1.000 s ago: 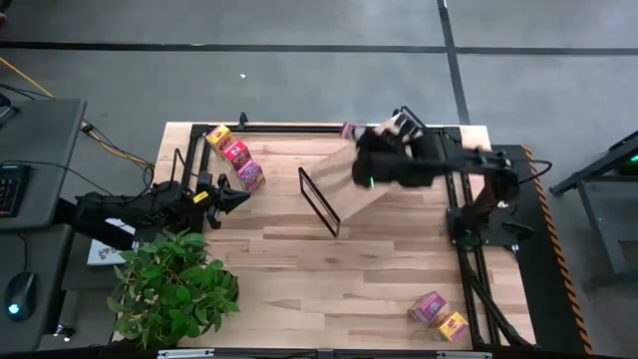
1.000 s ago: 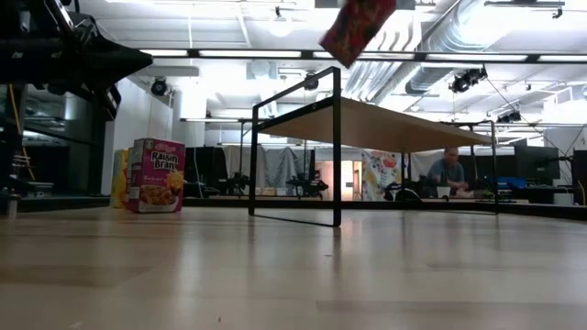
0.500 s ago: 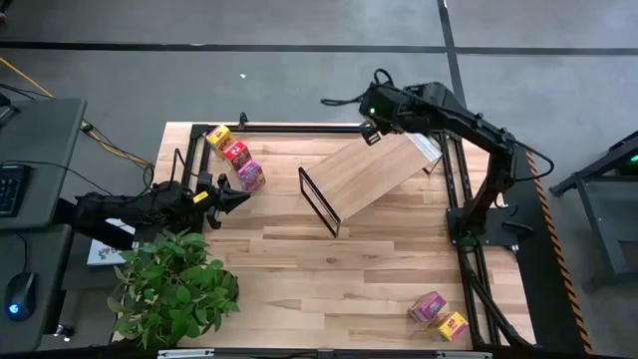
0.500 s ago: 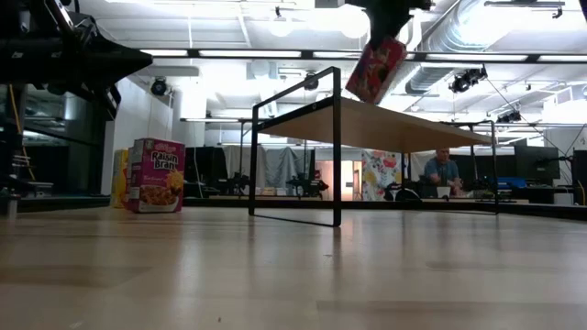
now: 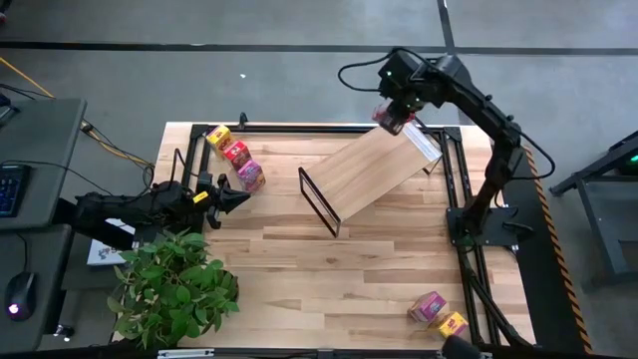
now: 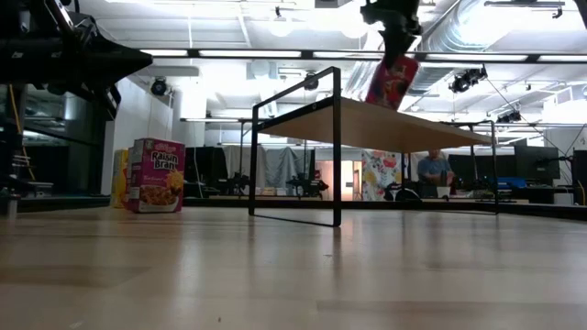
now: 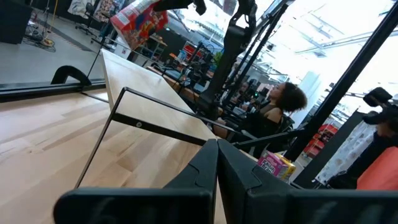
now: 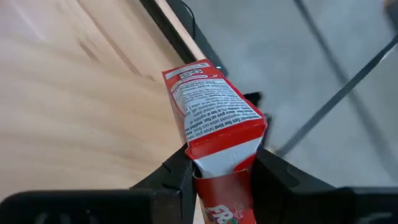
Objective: Stack cereal on shelf
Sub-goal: Put the bottom red cereal box on the shelf
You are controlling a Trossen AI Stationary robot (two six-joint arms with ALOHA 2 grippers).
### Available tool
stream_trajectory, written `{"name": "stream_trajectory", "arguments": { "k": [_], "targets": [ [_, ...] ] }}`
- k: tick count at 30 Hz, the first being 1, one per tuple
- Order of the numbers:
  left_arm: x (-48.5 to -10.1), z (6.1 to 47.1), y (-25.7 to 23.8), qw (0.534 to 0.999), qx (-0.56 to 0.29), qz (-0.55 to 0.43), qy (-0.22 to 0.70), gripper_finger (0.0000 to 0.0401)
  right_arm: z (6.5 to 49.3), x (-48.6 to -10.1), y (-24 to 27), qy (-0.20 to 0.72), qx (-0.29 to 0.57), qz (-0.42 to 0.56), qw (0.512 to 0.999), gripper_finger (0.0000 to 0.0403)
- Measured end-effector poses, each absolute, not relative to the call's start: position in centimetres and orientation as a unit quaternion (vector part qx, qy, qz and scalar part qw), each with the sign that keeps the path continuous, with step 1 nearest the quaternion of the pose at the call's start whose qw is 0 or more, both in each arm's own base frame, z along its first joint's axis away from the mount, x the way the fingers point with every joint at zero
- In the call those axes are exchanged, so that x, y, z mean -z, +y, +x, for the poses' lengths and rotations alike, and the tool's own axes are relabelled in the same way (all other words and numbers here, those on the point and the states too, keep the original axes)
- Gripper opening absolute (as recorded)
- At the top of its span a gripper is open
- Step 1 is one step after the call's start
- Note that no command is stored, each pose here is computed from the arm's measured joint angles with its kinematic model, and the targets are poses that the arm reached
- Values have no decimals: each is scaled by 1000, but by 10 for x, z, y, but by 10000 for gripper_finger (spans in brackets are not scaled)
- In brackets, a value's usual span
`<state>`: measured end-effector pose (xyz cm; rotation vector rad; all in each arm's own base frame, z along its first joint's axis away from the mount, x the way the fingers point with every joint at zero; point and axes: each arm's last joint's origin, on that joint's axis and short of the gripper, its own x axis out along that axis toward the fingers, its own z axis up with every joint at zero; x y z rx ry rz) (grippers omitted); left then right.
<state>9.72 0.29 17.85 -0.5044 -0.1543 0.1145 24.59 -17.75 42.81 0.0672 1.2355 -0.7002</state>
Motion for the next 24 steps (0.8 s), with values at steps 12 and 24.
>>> {"name": "stream_trajectory", "arguments": {
  "k": [12, 24],
  "targets": [
    [-179, 97, 3, 964, -57, -249, -76, 1, 246, -429, -177, 647, 141, -219, 716, 103],
    [-179, 97, 3, 964, -56, -249, -76, 1, 253, -410, -200, 674, 92, -230, 696, 103]
  ]
}}
